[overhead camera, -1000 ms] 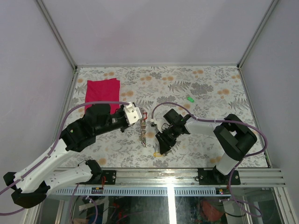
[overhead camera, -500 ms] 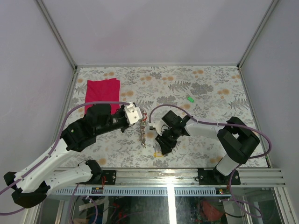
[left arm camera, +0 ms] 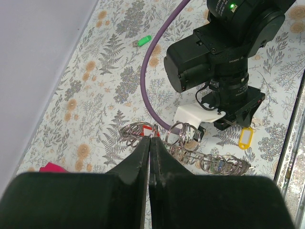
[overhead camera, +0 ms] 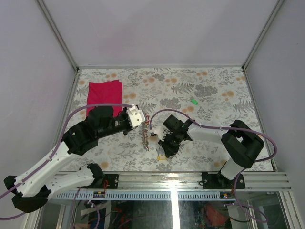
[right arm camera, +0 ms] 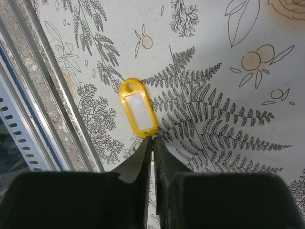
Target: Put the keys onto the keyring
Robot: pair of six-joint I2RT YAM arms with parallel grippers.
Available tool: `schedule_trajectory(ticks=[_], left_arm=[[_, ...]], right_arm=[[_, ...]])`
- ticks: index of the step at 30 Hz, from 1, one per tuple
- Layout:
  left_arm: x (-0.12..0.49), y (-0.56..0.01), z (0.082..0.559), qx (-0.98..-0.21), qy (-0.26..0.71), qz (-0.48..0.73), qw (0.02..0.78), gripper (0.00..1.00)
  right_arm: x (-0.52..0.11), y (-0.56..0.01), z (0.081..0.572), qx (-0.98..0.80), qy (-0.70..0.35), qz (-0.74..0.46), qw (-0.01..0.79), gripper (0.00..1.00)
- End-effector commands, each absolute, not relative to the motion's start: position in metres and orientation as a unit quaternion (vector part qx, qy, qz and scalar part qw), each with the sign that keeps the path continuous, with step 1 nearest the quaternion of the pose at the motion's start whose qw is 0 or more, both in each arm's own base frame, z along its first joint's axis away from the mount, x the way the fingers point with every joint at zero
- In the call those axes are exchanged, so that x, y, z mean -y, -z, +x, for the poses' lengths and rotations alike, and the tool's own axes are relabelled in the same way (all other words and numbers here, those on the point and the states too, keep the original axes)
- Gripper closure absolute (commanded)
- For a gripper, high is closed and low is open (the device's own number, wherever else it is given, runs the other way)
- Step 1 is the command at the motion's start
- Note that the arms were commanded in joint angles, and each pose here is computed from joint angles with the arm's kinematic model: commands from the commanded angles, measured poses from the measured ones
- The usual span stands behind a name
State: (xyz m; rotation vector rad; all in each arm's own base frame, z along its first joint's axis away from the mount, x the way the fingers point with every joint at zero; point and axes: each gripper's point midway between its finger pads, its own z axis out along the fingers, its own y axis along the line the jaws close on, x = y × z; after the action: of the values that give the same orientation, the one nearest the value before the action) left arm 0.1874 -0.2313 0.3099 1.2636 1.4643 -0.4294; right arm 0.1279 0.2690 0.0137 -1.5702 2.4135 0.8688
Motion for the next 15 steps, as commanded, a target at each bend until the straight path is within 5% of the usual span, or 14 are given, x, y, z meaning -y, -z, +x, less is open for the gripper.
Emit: schedule_trajectory(ticks=[1, 15], left_arm=[[0.235, -0.34, 0.198, -0.593, 0.182, 0.504, 0.601, 1.0], [0.234, -0.343, 0.199, -0.592, 0.181, 0.498, 0.607, 1.0]], right_arm=[[-0.284, -0.036, 0.134, -0.779, -0.307, -0.537, 0.102, 0.94], [-0.29, -0.095, 0.156, -0.755, -0.304, -0.537, 0.221, 1.0]])
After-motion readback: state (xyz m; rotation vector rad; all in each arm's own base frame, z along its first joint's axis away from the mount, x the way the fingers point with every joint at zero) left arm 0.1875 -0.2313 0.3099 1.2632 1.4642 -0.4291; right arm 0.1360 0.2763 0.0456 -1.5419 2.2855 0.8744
